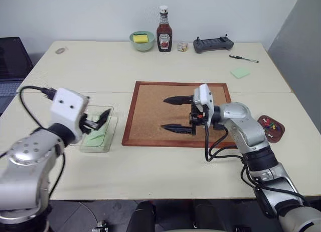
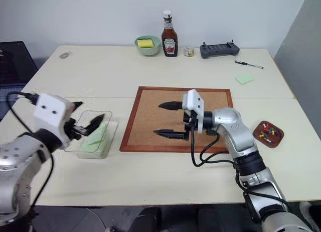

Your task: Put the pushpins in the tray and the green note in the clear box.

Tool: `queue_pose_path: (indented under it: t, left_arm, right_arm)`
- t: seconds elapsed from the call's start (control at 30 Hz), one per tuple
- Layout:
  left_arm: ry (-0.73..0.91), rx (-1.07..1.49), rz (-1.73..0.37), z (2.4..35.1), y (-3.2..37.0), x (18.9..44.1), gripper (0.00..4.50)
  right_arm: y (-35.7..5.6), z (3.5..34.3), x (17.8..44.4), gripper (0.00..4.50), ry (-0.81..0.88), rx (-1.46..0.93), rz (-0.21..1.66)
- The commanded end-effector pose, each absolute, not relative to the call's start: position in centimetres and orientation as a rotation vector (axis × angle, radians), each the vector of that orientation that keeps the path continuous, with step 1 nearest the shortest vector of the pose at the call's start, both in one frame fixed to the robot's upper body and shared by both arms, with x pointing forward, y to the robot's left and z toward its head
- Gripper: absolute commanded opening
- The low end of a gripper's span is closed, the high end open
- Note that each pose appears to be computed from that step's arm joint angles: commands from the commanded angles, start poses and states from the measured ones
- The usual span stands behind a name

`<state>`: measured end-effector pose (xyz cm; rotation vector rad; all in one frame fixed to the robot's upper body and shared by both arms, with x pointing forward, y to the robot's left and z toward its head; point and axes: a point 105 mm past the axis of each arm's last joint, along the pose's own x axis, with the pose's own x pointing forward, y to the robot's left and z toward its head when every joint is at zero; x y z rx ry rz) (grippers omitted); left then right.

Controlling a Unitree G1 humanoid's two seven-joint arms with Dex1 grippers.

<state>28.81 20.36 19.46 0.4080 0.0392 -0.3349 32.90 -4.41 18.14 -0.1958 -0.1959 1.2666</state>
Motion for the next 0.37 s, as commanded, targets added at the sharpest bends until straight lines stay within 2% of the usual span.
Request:
queue_pose_path:
  t: [0.03, 0.23, 0.37]
  left_arm:
    - [-0.049, 0.360, -0.389, 19.2, 18.5, 30.0, 3.69]
    - [-0.055, 0.250, -0.441, 16.9, 16.7, 32.1, 3.69]
    - [-0.059, 0.202, -0.486, 15.9, 15.4, 33.1, 3.69]
  right_arm:
    - [-7.5, 18.7, 34.2, 4.50, -0.282, -0.137, 0.978]
    - [-10.0, 15.5, 33.7, 4.50, -0.254, -0.112, 0.766]
    - [-10.7, 14.8, 33.6, 4.50, -0.261, -0.115, 0.676]
